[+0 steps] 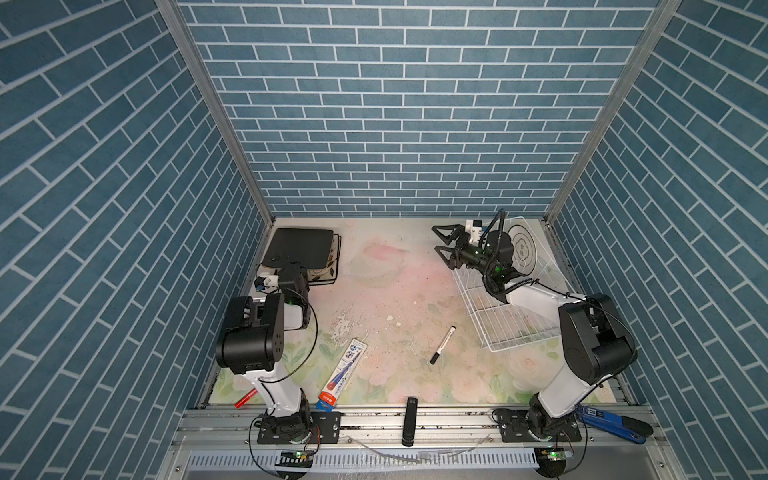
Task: Unload the plates from the dish rack
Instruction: 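Lower the dark plate with the left gripper beside the flowered plate stack, then tilt the dark plate down onto the flowered stack with the left gripper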
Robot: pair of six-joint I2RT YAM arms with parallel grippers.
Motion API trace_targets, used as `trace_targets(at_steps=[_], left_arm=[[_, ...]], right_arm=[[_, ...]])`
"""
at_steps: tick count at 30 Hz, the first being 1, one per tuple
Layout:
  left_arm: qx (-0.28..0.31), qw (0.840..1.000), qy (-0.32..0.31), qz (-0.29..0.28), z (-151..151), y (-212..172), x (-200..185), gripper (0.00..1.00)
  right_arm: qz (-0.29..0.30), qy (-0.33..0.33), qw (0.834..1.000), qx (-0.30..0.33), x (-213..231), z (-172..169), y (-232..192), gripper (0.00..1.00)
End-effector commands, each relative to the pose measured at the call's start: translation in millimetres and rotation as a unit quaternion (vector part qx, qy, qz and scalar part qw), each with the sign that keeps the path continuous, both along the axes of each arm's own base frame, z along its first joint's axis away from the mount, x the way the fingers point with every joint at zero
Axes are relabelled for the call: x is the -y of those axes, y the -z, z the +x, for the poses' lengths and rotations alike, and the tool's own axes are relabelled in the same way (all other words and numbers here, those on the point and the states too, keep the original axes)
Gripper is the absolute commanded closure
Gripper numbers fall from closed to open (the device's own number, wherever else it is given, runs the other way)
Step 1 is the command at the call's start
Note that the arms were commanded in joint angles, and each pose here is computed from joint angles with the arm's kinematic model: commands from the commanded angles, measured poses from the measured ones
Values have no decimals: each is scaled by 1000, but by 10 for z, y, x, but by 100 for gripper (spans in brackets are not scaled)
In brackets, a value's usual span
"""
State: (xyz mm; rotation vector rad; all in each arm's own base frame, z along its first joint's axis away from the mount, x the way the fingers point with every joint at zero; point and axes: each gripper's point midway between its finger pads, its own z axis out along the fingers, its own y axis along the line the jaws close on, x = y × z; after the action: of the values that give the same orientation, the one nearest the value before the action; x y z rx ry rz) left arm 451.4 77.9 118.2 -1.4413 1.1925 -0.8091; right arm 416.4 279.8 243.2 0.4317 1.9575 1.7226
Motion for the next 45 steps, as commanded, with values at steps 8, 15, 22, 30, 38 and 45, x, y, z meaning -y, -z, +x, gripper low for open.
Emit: trace_targets(at_steps=[8, 15, 22, 30, 38, 45], left_arm=[[134, 991, 1, -10, 206, -684, -20, 100], [132, 991, 1, -11, 231, -672, -24, 100], [124, 992, 2, -14, 257, -616, -23, 100], [120, 993, 4, -17, 292, -568, -18, 100], [113, 993, 9, -19, 320, -490, -2, 100], [103, 994, 11, -19, 323, -431, 4, 100]], right_arm=[[-3, -12, 1000, 25, -8, -29, -159, 1], [-3, -11, 1000, 22, -9, -11, -121, 1], [1, -13, 1000, 18, -23, 8, -81, 1], [11, -13, 1000, 18, -24, 35, -73, 1], [12, -10, 1000, 19, 0, 42, -86, 1], [16, -5, 999, 28, 31, 56, -146, 1]])
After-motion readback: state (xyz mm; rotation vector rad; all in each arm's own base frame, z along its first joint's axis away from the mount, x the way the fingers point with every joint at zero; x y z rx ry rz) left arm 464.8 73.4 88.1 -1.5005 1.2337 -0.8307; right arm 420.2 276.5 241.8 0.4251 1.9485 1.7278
